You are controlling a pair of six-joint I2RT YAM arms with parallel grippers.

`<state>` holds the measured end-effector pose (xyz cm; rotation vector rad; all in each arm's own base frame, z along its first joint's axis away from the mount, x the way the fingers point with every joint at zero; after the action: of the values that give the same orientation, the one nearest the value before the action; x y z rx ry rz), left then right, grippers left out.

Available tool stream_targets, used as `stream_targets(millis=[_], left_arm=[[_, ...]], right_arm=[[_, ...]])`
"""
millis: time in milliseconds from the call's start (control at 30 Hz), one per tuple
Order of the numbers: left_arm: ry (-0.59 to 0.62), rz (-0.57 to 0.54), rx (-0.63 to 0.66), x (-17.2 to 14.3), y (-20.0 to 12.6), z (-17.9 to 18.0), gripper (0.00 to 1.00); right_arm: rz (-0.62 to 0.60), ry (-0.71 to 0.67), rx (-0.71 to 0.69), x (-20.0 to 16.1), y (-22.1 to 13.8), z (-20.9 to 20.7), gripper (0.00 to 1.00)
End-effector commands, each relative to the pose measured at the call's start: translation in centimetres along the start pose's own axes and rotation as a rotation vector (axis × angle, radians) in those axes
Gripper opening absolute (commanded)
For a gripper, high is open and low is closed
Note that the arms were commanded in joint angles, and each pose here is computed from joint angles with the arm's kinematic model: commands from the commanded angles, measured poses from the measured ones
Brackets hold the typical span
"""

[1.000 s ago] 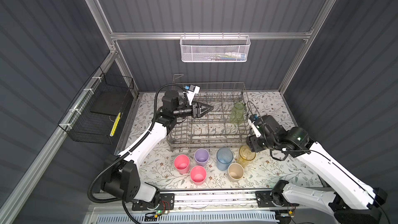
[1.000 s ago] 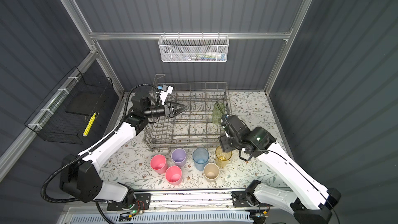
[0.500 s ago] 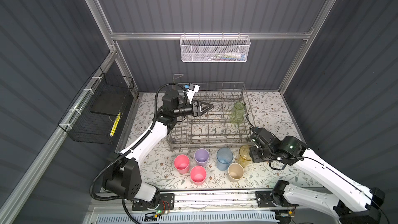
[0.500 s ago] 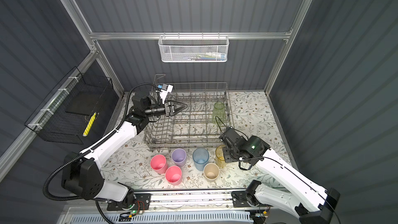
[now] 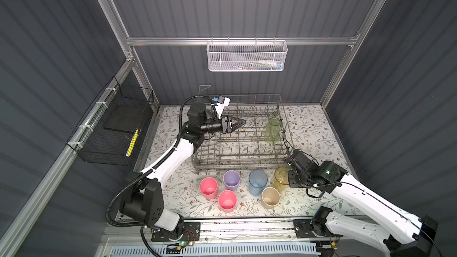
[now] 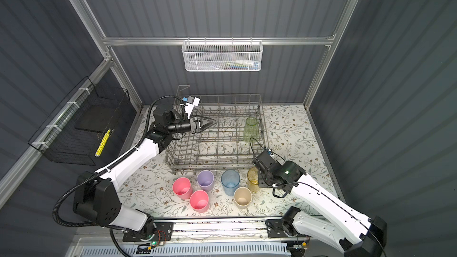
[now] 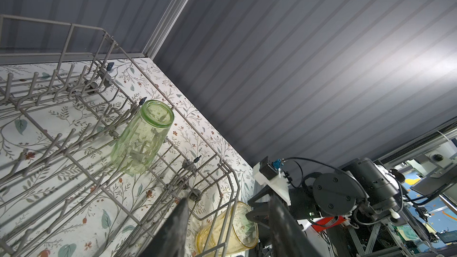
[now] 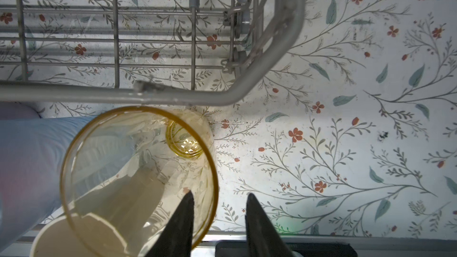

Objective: Load cups into a dish rack
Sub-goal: Pick up the cup from the middle-right of the table.

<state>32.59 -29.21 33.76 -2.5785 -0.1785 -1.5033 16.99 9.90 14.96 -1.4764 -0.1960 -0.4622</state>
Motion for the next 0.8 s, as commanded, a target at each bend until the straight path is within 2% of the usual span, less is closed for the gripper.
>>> stream_targets(millis=[0, 467, 767], left_arm=[[0.026, -0.015, -0.026, 1.1, -0.2, -0.7, 0.52], [0.021, -0.014, -0.024, 0.8, -0.3, -0.7, 0.52], [0.019, -0.011, -0.024, 0.6, -0.2, -0.6, 0.52]], right_arm=[[-0.042, 0.054, 0.003, 0.5, 0.5, 0.0, 0.33], [-0.041, 0.068, -0.046, 0.7, 1.1, -0.5, 0.15], [-0.069, 0.095, -0.062, 0.9, 0.0, -1.5, 0.02]])
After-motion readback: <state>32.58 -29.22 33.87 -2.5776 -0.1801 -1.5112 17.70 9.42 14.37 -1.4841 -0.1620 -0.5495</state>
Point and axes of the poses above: each gripper's point midway between its finger pads, its own y axis out along the fingers, its own z axis along the line the jaws close on, x = y × z, the point moved 1 cm from there along -y, back along the fingers, and after that the axes turned 11 degrees about y, right-handed, at the moved point
